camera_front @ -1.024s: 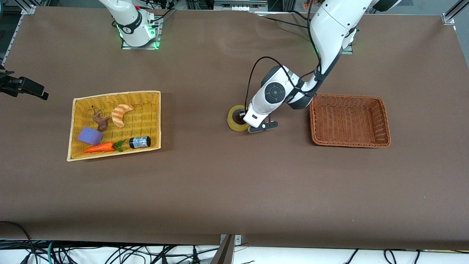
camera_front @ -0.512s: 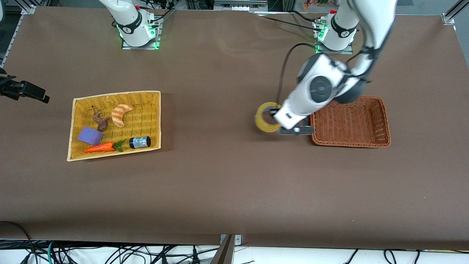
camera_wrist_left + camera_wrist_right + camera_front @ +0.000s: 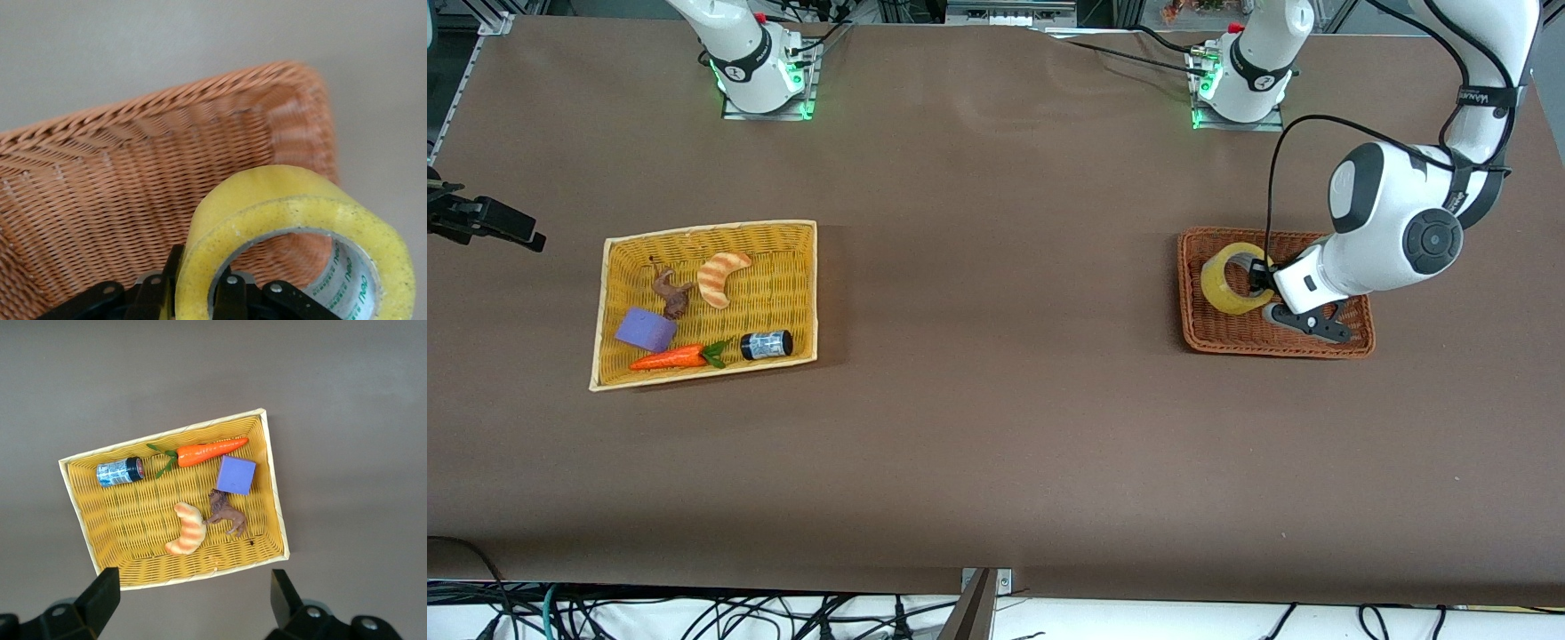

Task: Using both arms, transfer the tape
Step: 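Carry the tape with the left gripper into the brown basket, then open the left gripper to release the tape in the basket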

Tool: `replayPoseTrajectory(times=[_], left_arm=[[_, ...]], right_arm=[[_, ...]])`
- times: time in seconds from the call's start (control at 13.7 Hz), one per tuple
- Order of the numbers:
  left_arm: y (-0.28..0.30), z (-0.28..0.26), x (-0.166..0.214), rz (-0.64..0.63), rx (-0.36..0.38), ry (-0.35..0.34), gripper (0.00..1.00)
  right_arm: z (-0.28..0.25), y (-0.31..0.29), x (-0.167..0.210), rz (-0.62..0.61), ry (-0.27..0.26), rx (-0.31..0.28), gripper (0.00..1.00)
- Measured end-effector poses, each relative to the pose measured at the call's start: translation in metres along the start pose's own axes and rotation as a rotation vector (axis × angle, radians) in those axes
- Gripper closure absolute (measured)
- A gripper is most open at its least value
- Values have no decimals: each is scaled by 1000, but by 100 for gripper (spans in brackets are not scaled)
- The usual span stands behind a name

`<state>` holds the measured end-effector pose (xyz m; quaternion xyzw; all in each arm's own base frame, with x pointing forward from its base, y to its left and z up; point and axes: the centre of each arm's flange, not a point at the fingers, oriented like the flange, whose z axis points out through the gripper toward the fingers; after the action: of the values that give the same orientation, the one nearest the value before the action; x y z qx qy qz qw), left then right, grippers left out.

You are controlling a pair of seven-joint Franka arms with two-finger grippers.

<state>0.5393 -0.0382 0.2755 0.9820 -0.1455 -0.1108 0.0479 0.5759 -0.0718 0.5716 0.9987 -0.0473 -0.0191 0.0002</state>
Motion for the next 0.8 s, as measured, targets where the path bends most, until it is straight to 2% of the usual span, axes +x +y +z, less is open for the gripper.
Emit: replayPoseTrajectory(times=[0.15, 0.44, 0.51, 0.8], left_arm=[[-3, 37, -5, 17, 26, 0, 78], [-12, 79, -14, 3, 10, -27, 78], [-14, 79, -14, 0, 9, -27, 73], [-17, 56, -15, -8, 20, -3, 35]], right_arm=[[0, 0, 0, 0, 0, 0, 0], [0, 0, 0, 0, 0, 0, 0], [0, 0, 0, 0, 0, 0, 0], [0, 0, 0, -1, 0, 0, 0]])
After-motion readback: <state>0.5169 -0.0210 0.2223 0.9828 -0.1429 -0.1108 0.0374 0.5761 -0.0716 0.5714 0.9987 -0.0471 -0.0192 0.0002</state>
